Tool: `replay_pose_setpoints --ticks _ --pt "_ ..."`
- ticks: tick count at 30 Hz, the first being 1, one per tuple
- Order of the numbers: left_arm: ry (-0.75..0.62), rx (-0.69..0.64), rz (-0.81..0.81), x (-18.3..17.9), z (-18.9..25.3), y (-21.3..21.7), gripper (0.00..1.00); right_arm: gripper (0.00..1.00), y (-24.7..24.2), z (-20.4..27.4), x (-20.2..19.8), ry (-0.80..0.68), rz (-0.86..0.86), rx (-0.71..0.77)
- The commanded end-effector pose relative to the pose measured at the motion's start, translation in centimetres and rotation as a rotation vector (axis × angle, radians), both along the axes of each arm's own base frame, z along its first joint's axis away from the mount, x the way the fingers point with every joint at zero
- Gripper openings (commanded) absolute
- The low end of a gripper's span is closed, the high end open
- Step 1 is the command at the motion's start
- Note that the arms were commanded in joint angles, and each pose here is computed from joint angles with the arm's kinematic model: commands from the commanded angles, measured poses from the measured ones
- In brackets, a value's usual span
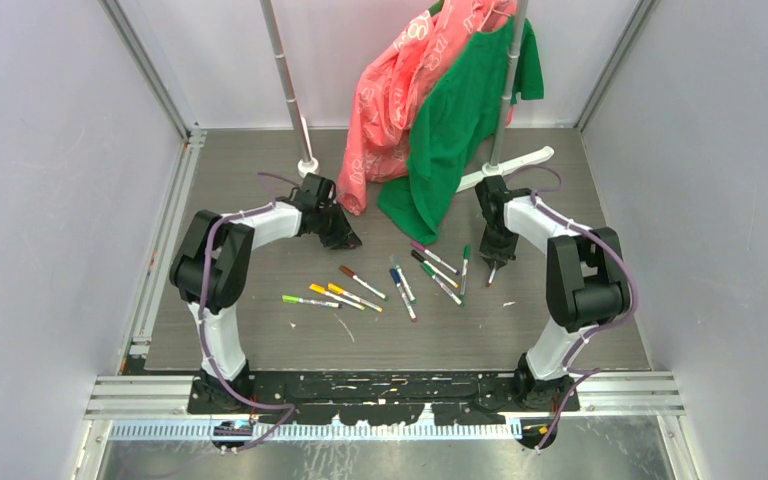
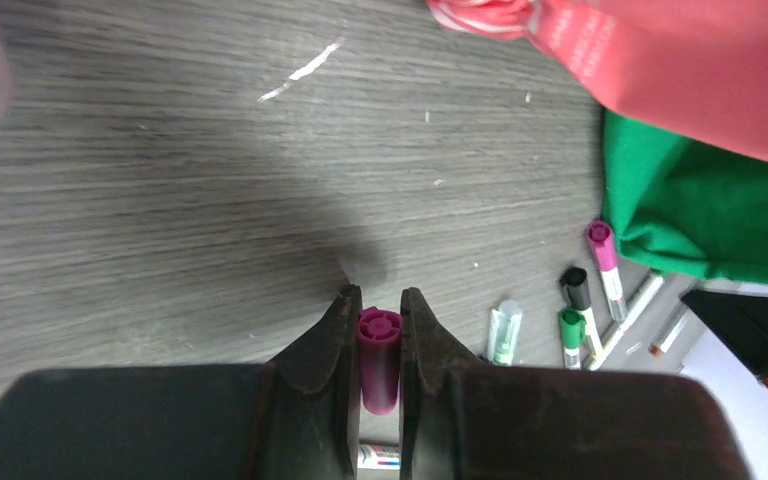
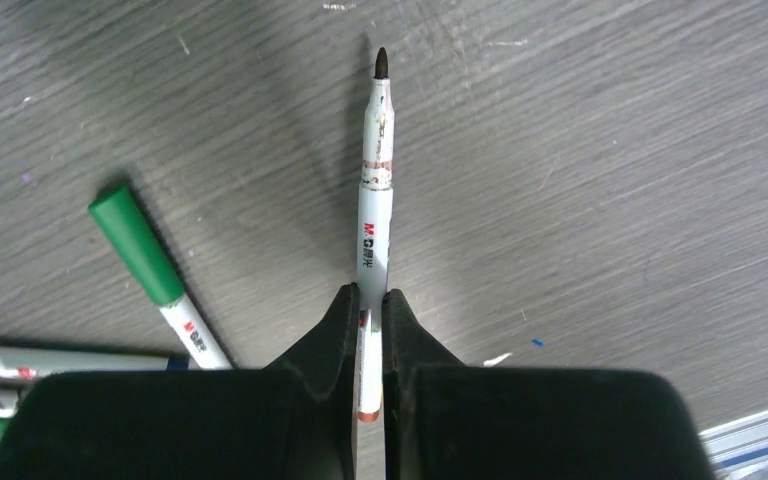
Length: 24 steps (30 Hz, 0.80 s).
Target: Open the pen caps
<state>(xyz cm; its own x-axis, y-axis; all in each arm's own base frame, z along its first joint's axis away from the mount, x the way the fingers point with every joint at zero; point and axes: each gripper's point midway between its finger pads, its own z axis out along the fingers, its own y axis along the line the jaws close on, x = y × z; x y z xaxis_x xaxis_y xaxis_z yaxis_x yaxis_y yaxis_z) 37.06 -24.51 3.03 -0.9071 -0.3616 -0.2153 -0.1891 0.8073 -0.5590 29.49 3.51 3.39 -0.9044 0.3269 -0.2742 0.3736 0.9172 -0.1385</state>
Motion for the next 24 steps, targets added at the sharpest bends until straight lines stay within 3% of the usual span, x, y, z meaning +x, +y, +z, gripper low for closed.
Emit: replay_pose_setpoints --ticks 1,15,24 --pt "-0.018 0.027 -0.013 0.6 0.1 0.1 0.07 0.02 0.0 0.3 2.0 -0.039 0.012 -0.011" --pt "0.039 0.132 -0.036 -1.9 -0.9 1.8 0.35 0.24 0.1 -1.2 1.2 0.004 0.004 -0.007" --pt "0.047 0.181 -0.018 -2.9 0.0 3.1 0.38 0.38 -0.2 0.3 1.6 -0.021 0.007 -0.023"
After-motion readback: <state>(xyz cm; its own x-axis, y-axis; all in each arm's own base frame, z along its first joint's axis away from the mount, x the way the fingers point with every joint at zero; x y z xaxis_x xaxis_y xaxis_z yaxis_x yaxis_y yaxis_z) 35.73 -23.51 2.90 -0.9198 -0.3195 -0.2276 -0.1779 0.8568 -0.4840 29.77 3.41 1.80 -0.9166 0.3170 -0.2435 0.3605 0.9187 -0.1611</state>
